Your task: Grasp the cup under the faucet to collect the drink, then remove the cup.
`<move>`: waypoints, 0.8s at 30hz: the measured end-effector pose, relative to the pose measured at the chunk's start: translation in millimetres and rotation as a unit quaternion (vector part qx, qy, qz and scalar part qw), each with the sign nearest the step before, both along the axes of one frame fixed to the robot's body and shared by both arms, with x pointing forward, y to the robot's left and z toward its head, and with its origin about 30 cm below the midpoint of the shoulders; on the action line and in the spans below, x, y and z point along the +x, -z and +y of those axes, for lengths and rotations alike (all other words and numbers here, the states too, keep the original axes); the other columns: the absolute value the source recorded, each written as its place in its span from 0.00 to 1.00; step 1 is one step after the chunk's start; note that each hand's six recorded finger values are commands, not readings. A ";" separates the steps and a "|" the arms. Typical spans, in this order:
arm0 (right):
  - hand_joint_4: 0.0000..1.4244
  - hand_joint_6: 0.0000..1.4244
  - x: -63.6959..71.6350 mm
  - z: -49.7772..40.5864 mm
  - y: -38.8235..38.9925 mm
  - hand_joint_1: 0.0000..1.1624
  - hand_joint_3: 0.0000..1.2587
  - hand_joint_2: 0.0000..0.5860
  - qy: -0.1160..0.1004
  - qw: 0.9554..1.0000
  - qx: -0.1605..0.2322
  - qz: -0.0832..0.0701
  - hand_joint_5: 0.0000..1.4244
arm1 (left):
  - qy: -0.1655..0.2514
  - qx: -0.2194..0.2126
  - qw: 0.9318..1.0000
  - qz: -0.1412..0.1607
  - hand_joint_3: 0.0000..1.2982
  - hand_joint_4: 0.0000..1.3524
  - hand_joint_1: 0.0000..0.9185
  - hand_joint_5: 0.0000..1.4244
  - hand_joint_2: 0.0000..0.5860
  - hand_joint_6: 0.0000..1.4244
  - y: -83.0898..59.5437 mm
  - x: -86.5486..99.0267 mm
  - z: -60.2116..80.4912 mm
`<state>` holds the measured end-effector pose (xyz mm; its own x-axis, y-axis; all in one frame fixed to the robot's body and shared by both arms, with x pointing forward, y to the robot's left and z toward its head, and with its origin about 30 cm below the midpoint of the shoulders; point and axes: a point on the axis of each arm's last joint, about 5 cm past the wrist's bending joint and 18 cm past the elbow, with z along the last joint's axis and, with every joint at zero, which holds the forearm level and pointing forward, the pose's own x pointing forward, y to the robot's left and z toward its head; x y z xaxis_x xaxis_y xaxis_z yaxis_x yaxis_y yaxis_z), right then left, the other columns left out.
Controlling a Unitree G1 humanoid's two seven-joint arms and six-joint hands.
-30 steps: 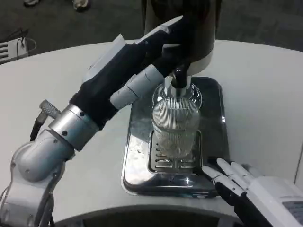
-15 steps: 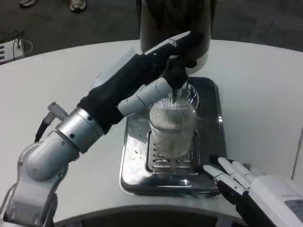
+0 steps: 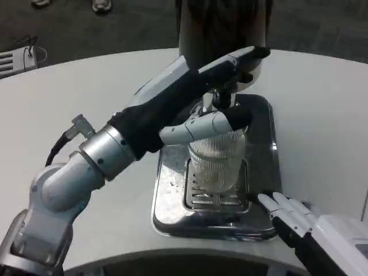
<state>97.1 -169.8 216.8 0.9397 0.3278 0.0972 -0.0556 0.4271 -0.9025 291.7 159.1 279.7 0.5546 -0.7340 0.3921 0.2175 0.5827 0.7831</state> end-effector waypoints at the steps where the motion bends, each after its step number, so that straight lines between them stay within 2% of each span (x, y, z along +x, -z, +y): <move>1: 0.00 0.00 0.1 -1.3 0.3 0.41 0.00 0.72 0.002 1.000 0.015 0.005 0.02 | 0.001 0.005 1.000 -0.003 0.09 0.02 0.00 0.11 0.00 0.13 -0.1 -0.1 -0.5; 4: 0.00 0.00 3.6 -7.5 3.5 0.43 0.00 0.66 0.014 0.997 0.073 0.029 0.02 | 0.006 0.018 1.000 -0.009 0.09 0.02 0.00 0.11 0.00 0.13 0.3 -0.1 -1.3; 6: 0.00 0.00 7.8 -13.9 7.4 0.45 0.00 0.63 0.031 0.992 0.112 0.052 0.03 | 0.005 0.023 1.000 -0.013 0.09 0.02 0.00 0.11 0.00 0.13 0.2 0.3 -0.3; 8: 0.00 0.01 9.9 -17.0 9.4 0.46 0.00 0.59 0.036 0.988 0.134 0.065 0.03 | 0.007 0.025 1.000 -0.014 0.09 0.02 0.00 0.11 0.00 0.13 0.1 0.4 -0.4; 10: 0.00 0.02 13.6 -19.8 9.2 0.48 0.00 0.55 0.037 0.984 0.160 0.069 0.03 | 0.009 0.032 0.999 -0.016 0.09 0.02 0.00 0.10 0.00 0.13 -0.2 0.4 -0.7; 12: 0.00 0.03 20.2 -22.2 9.1 0.51 0.00 0.52 0.041 0.979 0.189 0.068 0.04 | 0.009 0.038 0.999 -0.018 0.09 0.02 0.00 0.10 0.00 0.13 -0.8 0.3 -0.8; 13: 0.00 0.03 21.8 -22.9 9.3 0.53 0.00 0.49 0.043 0.978 0.194 0.067 0.04 | 0.009 0.040 0.999 -0.019 0.09 0.02 0.00 0.10 0.00 0.13 -1.0 0.3 -1.0; 17: 0.00 0.03 33.9 -25.0 11.5 0.57 0.00 0.45 0.057 0.970 0.230 0.056 0.04 | 0.007 0.048 0.999 -0.025 0.09 0.02 0.00 0.10 0.00 0.13 -2.8 0.2 -0.9; 24: 0.00 0.04 54.2 -22.8 10.4 0.63 0.00 0.39 0.059 0.965 0.256 0.021 0.04 | 0.004 0.053 0.998 -0.029 0.09 0.02 0.00 0.09 0.00 0.12 -4.4 -0.3 1.0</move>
<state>151.3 -192.6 206.4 0.9743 0.1373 0.1784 -0.0115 0.8217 -0.5698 291.4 160.1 284.2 0.5273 -0.7775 0.3428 0.1752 0.4942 0.8515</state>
